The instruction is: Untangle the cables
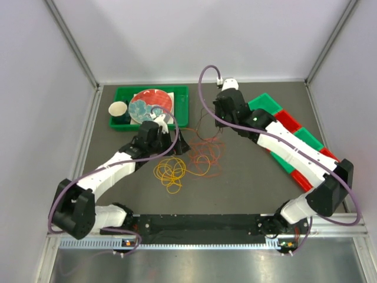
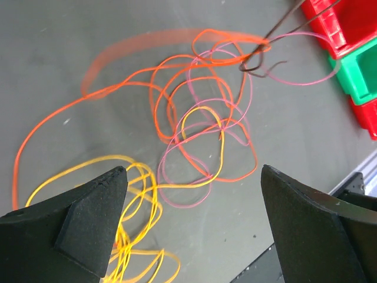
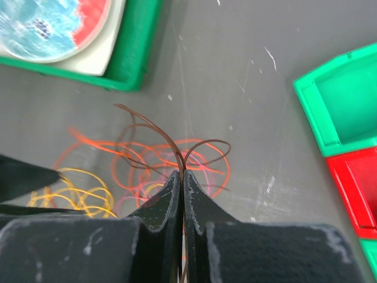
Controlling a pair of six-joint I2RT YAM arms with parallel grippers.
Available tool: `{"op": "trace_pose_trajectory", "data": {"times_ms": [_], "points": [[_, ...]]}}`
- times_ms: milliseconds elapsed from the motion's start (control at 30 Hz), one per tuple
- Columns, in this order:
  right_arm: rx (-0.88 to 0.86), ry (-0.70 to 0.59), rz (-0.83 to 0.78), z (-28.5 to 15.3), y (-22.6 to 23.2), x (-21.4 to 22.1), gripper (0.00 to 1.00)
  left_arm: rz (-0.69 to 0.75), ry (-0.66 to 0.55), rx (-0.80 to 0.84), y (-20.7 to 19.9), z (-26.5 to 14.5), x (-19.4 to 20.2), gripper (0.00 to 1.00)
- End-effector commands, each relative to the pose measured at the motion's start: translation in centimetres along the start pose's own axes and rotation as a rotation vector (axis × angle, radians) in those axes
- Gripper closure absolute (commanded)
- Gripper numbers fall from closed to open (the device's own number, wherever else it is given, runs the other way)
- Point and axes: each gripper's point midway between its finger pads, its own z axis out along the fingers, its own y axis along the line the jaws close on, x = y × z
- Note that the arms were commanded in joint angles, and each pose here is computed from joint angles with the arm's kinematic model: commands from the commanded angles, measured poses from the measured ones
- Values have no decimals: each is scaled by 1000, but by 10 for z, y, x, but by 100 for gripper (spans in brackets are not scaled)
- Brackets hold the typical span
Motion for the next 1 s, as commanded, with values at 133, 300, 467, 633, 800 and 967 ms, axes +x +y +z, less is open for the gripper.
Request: {"op": "trace_pose_trajectory", "data": {"times_ms": [133, 300, 467, 633, 800, 967], "points": [[-106, -113, 94, -36, 19, -49, 100, 109, -159, -10, -12, 30, -41, 1], [-122, -118, 126, -39, 19, -55, 100, 170, -179, 25, -22, 56, -48, 7], [-146, -118, 160, -43, 18, -59, 100, 110, -190, 106, -33, 80, -47, 31], [-145, -140, 188, -54, 8, -70, 100, 81, -153, 93, -27, 95, -42, 100], [-128, -192, 202, -72, -8, -88, 100, 66, -135, 69, -22, 81, -33, 100], [-95, -258, 194, -90, -24, -115, 100, 52, -120, -59, 10, 58, -13, 100]]}}
